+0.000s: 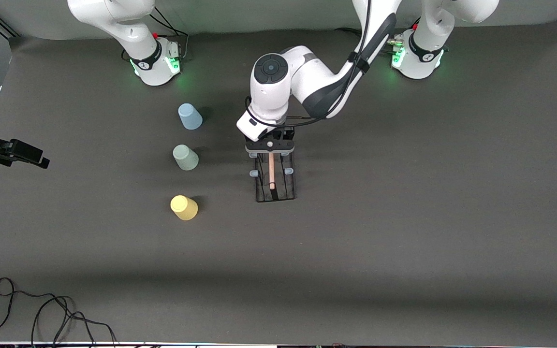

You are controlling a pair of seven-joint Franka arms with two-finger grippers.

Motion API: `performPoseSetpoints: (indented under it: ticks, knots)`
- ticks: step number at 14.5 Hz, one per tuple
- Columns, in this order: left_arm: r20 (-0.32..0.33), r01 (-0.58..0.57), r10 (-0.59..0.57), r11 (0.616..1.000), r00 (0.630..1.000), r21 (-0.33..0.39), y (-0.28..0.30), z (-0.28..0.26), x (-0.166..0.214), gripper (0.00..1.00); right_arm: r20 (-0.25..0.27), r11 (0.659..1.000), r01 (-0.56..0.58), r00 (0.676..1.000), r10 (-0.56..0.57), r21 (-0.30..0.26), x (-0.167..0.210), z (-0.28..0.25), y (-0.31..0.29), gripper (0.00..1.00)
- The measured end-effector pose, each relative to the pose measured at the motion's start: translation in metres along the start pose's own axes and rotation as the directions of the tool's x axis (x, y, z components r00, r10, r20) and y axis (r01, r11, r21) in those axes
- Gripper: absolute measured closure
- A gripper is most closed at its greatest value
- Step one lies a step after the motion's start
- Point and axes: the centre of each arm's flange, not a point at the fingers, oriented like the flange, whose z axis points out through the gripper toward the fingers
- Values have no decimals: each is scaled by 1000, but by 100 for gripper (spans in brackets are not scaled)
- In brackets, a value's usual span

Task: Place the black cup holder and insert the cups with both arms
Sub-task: 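Lower the wire holder onto the table and open the left gripper, then retract the left gripper while the right gripper moves toward the cups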

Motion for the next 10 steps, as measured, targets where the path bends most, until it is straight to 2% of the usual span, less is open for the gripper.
performPoseSetpoints:
  ticks: [1, 5, 7, 10]
  knots:
    - [12, 9, -9, 1000, 1000, 20, -3, -11, 5, 1, 9, 1000, 0, 1000, 0, 0, -1, 1, 0, 0]
    - [73, -15, 7, 994, 997, 107, -46, -86, 39, 0, 22, 1000, 0, 1000, 0, 12, -9, 9, 0, 0]
    - [90, -17, 5, 992, 996, 128, -85, -122, 61, 0, 8, 999, -2, 1000, 2, 32, -17, 20, -3, 0]
    - [94, 2, -17, 988, 995, 155, -147, -150, 94, 0, 8, 997, -66, 998, 66, 47, -29, 45, -41, 0]
